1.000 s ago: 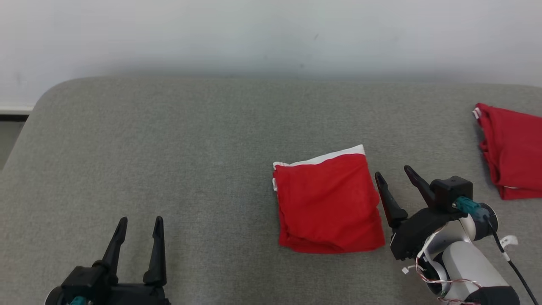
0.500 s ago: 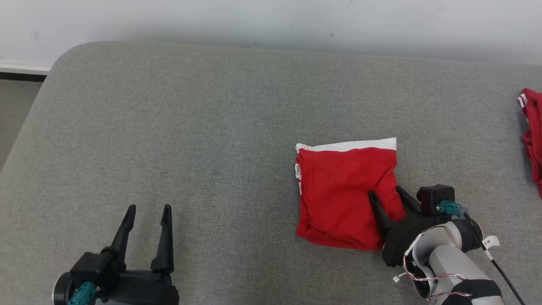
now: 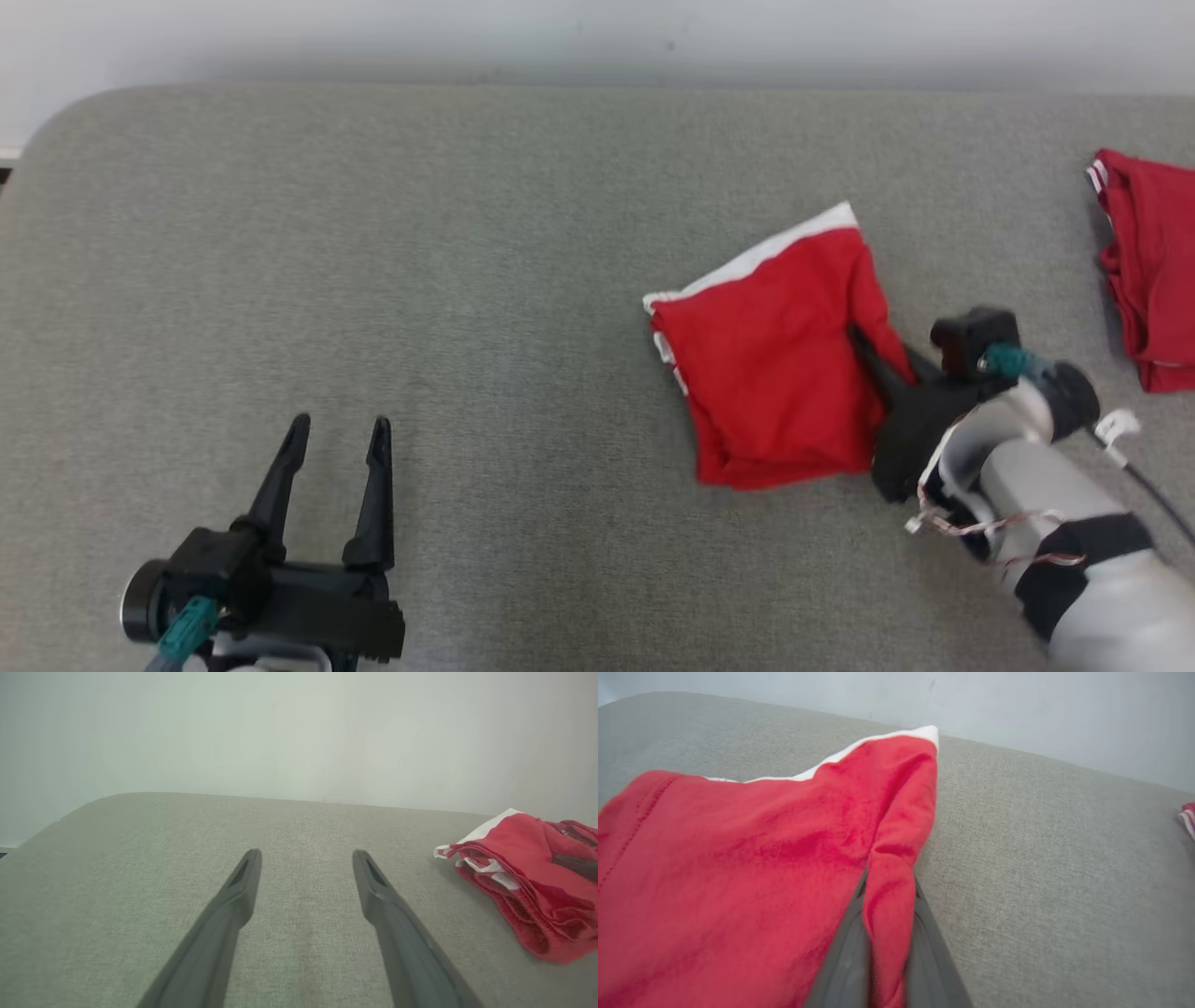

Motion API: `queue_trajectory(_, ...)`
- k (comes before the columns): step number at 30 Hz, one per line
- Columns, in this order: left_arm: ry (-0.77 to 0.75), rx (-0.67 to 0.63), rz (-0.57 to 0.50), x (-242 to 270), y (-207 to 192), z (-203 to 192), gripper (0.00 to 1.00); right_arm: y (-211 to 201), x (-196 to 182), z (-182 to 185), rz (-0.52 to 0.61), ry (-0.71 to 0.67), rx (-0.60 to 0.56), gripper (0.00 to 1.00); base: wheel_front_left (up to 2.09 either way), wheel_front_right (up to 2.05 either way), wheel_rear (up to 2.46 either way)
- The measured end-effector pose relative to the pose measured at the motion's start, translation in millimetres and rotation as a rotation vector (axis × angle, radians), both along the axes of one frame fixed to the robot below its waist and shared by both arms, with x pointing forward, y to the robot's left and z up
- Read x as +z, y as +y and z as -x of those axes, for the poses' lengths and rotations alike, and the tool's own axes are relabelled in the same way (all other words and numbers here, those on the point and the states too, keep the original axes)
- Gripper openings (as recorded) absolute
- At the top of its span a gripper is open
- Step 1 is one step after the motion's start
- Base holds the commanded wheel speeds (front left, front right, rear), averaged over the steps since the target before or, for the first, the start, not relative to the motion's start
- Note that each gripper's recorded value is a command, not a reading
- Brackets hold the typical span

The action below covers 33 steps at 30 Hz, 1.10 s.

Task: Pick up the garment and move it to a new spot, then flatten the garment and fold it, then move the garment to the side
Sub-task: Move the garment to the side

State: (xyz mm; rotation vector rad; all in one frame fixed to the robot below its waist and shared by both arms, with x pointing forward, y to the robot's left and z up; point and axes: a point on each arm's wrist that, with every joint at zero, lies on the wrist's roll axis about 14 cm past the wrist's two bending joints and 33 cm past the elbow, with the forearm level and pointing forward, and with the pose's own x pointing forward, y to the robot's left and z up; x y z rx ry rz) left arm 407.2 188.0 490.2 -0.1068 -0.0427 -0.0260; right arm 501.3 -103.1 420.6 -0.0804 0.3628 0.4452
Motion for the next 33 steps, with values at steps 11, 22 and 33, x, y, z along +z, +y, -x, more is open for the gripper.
queue_trajectory(11,-0.054,-0.140,-0.006,1.3,-44.6,-55.1,1.00,-95.3,17.1,-50.8,0.171,-0.037,-0.077,0.00,0.00,0.00,0.00)
queue_trajectory(22,-0.008,-0.274,-0.035,-44.1,-82.9,-91.9,1.00,-221.8,34.9,-70.2,0.333,-0.009,-0.254,0.00,0.00,0.00,0.00)
queue_trajectory(33,-0.013,-0.397,-0.011,-64.4,-123.0,-107.2,1.00,-319.2,59.8,-57.4,0.519,0.038,-0.411,0.00,0.00,0.00,0.00)
